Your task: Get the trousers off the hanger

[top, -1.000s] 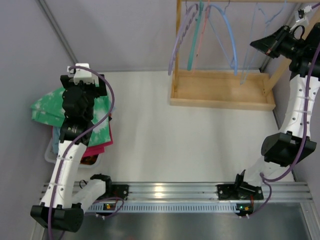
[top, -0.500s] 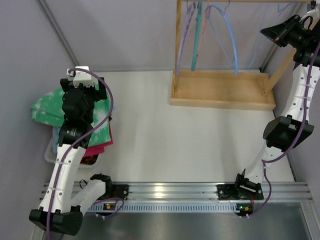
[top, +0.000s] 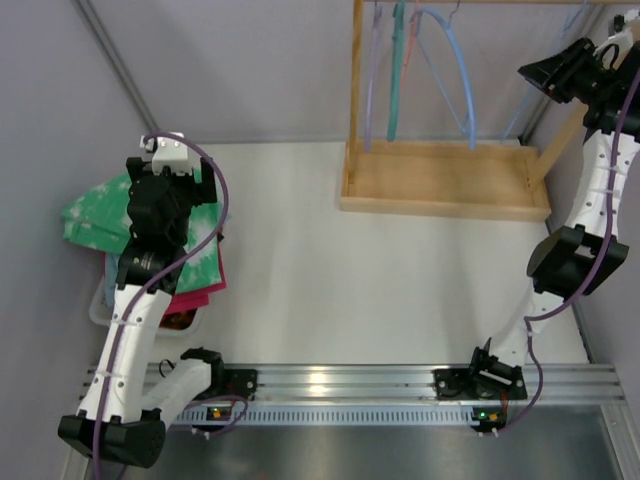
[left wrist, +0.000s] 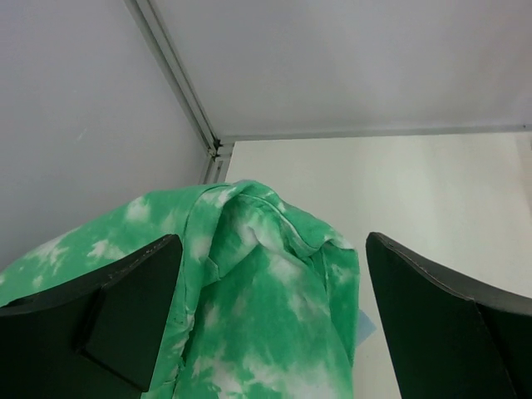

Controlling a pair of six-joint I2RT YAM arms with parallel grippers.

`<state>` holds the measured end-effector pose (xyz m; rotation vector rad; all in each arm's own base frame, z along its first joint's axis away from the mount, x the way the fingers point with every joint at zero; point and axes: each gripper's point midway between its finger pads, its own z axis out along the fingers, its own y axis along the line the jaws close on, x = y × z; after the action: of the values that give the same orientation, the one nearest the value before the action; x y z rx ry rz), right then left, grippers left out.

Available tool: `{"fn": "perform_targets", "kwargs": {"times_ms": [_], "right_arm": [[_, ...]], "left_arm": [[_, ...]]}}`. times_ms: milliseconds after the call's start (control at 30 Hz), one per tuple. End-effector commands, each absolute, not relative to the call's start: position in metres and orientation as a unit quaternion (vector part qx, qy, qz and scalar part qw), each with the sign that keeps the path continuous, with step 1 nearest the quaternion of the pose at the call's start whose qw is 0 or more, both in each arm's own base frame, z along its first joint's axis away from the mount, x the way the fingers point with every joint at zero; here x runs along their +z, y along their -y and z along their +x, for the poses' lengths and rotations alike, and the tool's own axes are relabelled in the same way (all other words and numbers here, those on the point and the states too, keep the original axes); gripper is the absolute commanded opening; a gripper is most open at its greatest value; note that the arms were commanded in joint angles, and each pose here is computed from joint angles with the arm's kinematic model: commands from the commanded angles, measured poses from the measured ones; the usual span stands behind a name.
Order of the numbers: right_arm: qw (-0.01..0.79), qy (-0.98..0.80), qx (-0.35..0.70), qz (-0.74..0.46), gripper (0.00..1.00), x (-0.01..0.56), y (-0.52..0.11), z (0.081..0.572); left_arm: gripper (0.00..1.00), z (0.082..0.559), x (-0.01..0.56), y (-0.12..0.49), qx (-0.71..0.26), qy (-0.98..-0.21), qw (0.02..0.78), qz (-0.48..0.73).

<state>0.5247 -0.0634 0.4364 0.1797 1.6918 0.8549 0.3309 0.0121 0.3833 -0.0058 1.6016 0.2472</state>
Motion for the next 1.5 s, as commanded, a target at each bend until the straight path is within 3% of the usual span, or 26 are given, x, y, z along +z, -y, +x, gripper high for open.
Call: {"fn": "perform_targets", "kwargs": {"times_ms": [0, 33, 400, 433, 800, 933, 1033, 1467], "right_arm": [[0.597, -0.72, 0.351, 0.053, 0.49, 0.456, 0.058, 0.5], [0.595, -0.722, 0.35, 0.054, 0.6, 0.454, 0.057, 0.498], [0.63, -0.711, 0.307, 0.051, 0.91, 0.483, 0.056, 0.437], [0.623, -0.717, 0.307, 0.061, 0.99, 0.474, 0.058, 0.435], [0.624, -0.73, 0.275, 0.049, 0.99, 0.459, 0.056, 0.366], [0.606, -0.746, 0.274, 0.023, 0.99, 0.431, 0.04, 0.344], [0.589, -0.76, 0.274, -0.004, 0.99, 0.409, 0.027, 0.326], [0.518, -0.806, 0.25, -0.14, 0.99, 0.306, -0.048, 0.264]], "left_arm": [[0.99, 0.338, 0.38, 0.003, 0.084, -0.737, 0.67, 0.026], [0.99, 0.34, 0.378, 0.006, 0.08, -0.743, 0.664, 0.033], [0.98, 0.379, 0.367, 0.053, -0.036, -0.775, 0.629, 0.052], [0.99, 0.383, 0.364, 0.057, -0.042, -0.778, 0.624, 0.057], [0.99, 0.423, 0.358, 0.118, -0.098, -0.795, 0.59, 0.102], [0.99, 0.416, 0.341, 0.164, -0.129, -0.803, 0.56, 0.157], [0.99, 0.418, 0.319, 0.182, -0.101, -0.826, 0.531, 0.163], [0.99, 0.383, 0.254, 0.218, -0.117, -0.859, 0.454, 0.205]]}}
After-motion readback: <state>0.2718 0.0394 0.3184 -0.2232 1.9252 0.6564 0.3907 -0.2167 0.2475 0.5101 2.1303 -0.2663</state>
